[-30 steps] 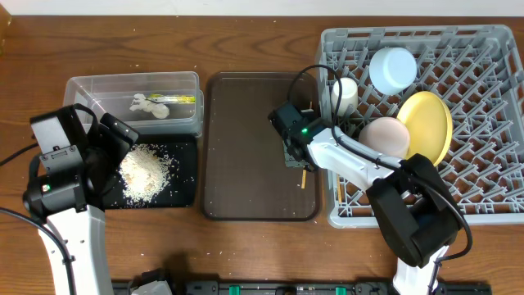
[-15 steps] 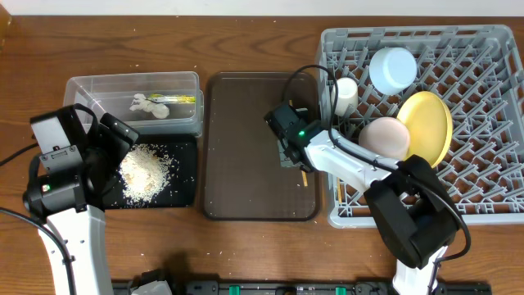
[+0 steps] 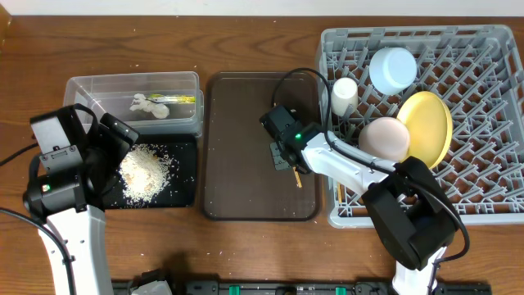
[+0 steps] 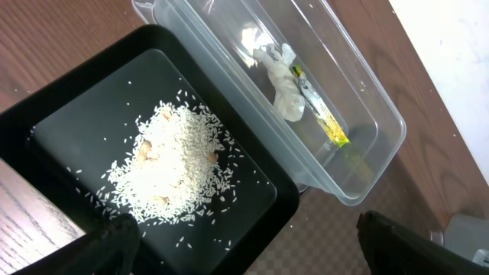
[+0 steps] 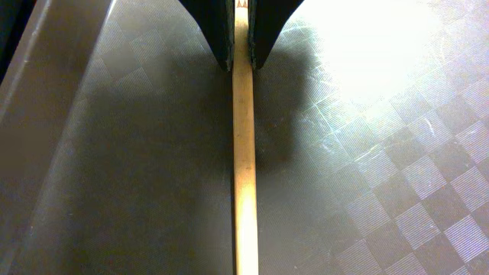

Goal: Sort waste into correct bins and load items into the dishwasher rack
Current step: 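Grasp the second chopstick with the right gripper and lift it, then place the second chopstick into the rack's left side and release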

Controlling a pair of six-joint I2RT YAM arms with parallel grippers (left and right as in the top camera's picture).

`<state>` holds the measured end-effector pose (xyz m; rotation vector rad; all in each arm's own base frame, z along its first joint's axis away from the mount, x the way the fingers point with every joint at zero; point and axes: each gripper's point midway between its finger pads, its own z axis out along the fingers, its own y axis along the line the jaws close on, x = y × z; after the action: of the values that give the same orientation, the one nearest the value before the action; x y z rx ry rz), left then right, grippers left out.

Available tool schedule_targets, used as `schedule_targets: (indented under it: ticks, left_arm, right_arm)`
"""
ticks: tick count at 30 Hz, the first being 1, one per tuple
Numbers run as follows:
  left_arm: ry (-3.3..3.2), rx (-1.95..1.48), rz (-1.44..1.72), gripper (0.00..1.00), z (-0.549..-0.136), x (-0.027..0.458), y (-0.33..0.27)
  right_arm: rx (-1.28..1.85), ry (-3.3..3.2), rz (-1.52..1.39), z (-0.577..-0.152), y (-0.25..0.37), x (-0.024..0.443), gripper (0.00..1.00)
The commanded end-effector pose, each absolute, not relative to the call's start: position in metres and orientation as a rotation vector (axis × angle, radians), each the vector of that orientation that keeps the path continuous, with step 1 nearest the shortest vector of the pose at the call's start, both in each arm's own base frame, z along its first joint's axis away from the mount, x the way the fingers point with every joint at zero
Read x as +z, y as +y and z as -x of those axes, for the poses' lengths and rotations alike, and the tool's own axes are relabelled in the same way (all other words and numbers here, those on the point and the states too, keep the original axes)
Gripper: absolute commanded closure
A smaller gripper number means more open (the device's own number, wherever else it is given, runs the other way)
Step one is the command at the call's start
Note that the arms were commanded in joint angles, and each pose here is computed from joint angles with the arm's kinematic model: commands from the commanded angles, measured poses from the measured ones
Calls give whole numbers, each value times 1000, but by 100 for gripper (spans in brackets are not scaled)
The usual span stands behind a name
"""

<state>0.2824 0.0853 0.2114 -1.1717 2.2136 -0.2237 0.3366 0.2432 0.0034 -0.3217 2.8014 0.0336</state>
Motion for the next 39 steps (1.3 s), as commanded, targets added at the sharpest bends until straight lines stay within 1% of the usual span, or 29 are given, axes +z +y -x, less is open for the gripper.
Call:
schedule_targets:
  ticks: [1, 6, 12, 17, 22, 27, 33, 39]
  left_arm:
    - [2197, -217, 1173, 6, -284, 217, 88]
    - [2197, -217, 1173, 6, -284, 217, 88]
    - [2197, -217, 1173, 6, -284, 217, 88]
    - [2197, -217, 1173, 6, -284, 217, 88]
    - [2197, -217, 1173, 6, -284, 217, 88]
    - [2197, -217, 1173, 6, -284, 217, 88]
    - [2197, -217, 1173, 6, -284, 217, 88]
    - [2197, -217, 1173, 6, -284, 217, 88]
  right_arm:
    - [48, 2795, 340, -336, 246, 7, 99]
    - [99, 2710, 383, -346, 251, 46, 99]
    - [174, 2583, 369, -350, 244, 114, 99]
    - [188, 2497, 334, -347, 212, 170, 99]
    - [157, 2466, 270, -335, 167, 209, 99]
    - [96, 2491, 220, -322, 126, 220, 99]
    - [37, 2568, 197, -313, 101, 210, 99]
    - [5, 2619, 153, -317, 89, 197, 99]
